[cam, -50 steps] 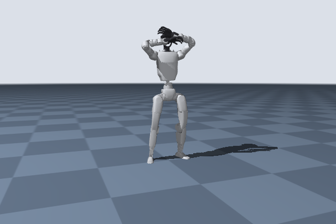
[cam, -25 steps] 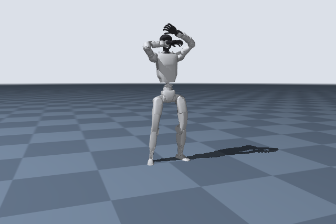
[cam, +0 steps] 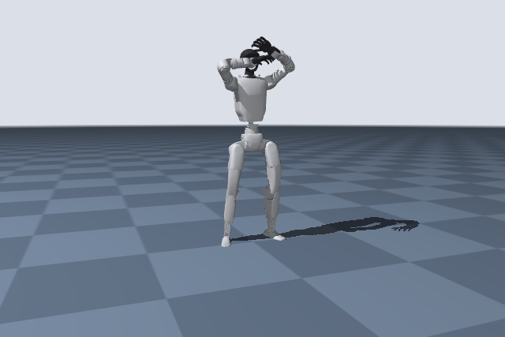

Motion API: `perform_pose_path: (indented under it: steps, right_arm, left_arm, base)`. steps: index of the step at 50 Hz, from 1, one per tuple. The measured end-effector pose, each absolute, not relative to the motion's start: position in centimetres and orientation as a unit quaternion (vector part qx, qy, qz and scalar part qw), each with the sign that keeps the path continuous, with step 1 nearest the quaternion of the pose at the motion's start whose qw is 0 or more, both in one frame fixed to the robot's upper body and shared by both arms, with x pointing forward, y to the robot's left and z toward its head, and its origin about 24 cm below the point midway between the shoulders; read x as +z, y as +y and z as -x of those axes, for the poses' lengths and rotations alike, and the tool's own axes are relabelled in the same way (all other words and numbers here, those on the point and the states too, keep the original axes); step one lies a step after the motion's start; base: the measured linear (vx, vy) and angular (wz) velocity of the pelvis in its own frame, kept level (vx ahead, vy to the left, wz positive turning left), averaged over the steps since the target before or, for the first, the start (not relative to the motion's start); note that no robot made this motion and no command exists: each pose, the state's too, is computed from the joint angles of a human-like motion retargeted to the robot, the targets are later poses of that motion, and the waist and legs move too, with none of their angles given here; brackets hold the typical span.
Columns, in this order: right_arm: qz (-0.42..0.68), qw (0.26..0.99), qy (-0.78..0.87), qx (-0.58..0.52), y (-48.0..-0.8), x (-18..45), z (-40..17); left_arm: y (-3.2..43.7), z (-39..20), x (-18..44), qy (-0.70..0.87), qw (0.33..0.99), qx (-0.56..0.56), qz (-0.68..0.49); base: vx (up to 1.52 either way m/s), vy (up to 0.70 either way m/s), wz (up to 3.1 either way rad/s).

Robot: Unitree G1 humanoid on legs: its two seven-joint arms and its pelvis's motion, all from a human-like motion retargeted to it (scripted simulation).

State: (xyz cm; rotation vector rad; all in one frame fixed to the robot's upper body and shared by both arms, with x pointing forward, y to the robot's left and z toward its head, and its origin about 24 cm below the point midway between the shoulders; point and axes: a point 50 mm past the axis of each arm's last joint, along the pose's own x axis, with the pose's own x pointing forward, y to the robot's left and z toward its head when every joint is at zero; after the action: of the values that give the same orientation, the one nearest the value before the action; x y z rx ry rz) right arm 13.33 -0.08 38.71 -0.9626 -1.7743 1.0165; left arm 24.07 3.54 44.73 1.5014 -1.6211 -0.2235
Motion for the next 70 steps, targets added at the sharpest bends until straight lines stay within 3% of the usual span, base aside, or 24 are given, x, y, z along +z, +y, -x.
perform_pose_path:
  steps: [2, 6, 9, 12, 15, 18, 20, 23, 25, 28, 30, 33, 39, 42, 45, 50, 55, 60, 65, 67, 70]
  right_arm:
    - [0.373, 0.44, -0.739, 0.349, -0.2, 40.8, -13.9]
    - [0.396, 0.47, -0.763, 0.204, -1.9, 45.3, -16.7]
    - [0.454, 0.498, -0.724, 0.148, -3.7, 46.1, -19.6]
    - [0.537, 0.496, -0.657, 0.185, -4.2, 43.5, -21.8]
    - [0.592, 0.427, -0.627, 0.274, -3.1, 39.2, -20.8]
    - [0.548, 0.371, -0.663, 0.351, -1.6, 36.3, -17.2]
    - [0.483, 0.374, -0.693, 0.383, -1.1, 35.8, -14.9]
    - [0.412, 0.405, -0.724, 0.377, -0.9, 37.1, -13.7]
    - [0.402, 0.419, -0.741, 0.337, -1.0, 38.8, -14.2]
    - [0.429, 0.428, -0.758, 0.241, -1.6, 41.6, -16.4]
    - [0.47, 0.425, -0.756, 0.166, -2.6, 43.3, -17.9]
    - [0.537, 0.419, -0.723, 0.115, -3.8, 43.9, -20.0]
    - [0.62, 0.344, -0.666, 0.232, -2.1, 38.9, -19.4]
    - [0.567, 0.323, -0.7, 0.29, -1.0, 37.3, -16.6]
    - [0.474, 0.367, -0.732, 0.324, -0.8, 37.8, -14.7]
    - [0.428, 0.414, -0.77, 0.231, -1.6, 41.6, -16.0]
    - [0.513, 0.414, -0.743, 0.118, -3.0, 43.6, -20.1]
    - [0.598, 0.379, -0.671, 0.218, -2.5, 39.2, -21.3]
    - [0.52, 0.341, -0.718, 0.312, -1.2, 36.2, -16.4]
    - [0.456, 0.362, -0.744, 0.326, -1.1, 36.9, -14.8]
    - [0.411, 0.389, -0.771, 0.292, -1.2, 39.2, -14.8]
  left_arm:
    - [2.3, -23.3, 41.9, -0.661, 0.404, -0.154, -0.613]
    - [-0.6, -17.9, 37.2, -0.735, 0.253, -0.243, -0.581]
    - [-1.6, -14.8, 36.0, -0.773, 0.219, -0.28, -0.525]
    - [-2.0, -14.2, 38.2, -0.798, 0.237, -0.242, -0.499]
    - [-1.4, -15.9, 42.3, -0.804, 0.27, -0.136, -0.513]
    - [0.5, -19.3, 45.4, -0.779, 0.344, -0.042, -0.523]
    - [2.1, -22.0, 46.0, -0.743, 0.409, -0.012, -0.53]
    - [3.1, -25.0, 44.0, -0.674, 0.468, -0.052, -0.57]
    - [2.6, -25.1, 41.4, -0.651, 0.451, -0.123, -0.599]
    - [0.8, -21.8, 37.2, -0.68, 0.333, -0.23, -0.611]
    - [-0.4, -18.5, 35.4, -0.729, 0.235, -0.258, -0.589]
    - [-1.3, -15.1, 34.8, -0.78, 0.188, -0.275, -0.53]
    - [-1.4, -16.6, 41.6, -0.79, 0.256, -0.137, -0.539]
    - [0.0, -19.7, 45.4, -0.751, 0.332, -0.053, -0.569]
    - [1.8, -22.9, 46.6, -0.693, 0.38, -0.015, -0.613]
    - [1.8, -23.6, 42.1, -0.673, 0.269, -0.081, -0.684]
    - [-0.6, -17.4, 36.9, -0.769, 0.161, -0.191, -0.588]
    - [-1.2, -15.3, 38.6, -0.824, 0.225, -0.181, -0.487]
    - [0.4, -20.3, 45.4, -0.769, 0.373, -0.034, -0.517]
    - [1.2, -22.8, 46.0, -0.723, 0.378, -0.006, -0.578]
    - [1.2, -24.7, 44.0, -0.676, 0.325, -0.034, -0.661]
  base:
    - [0.0, 0.0, 0.0]
    - [0.0, 0.0, 0.0]
    - [0.0, 0.0, 0.0]
    - [0.0, 0.0, 0.0]
    - [0.0, 0.0, 0.0]
    - [0.0, 0.0, 0.0]
    - [0.0, 0.0, 0.0]
    - [0.0, 0.0, 0.0]
    - [-0.03, 0.02, -0.04]
    - [-0.06, 0.05, -0.05]
    - [-0.08, 0.05, -0.01]
    - [-0.08, 0.04, -0.01]
    - [-0.04, 0.02, -0.01]
    - [0.0, 0.0, 0.0]
    - [0.0, 0.0, 0.0]
    - [0.02, 0.0, -0.06]
    - [0.06, -0.02, -0.12]
    - [0.03, -0.02, -0.02]
    - [0.0, 0.0, 0.0]
    - [0.0, 0.0, 0.0]
    - [0.02, -0.01, 0.01]
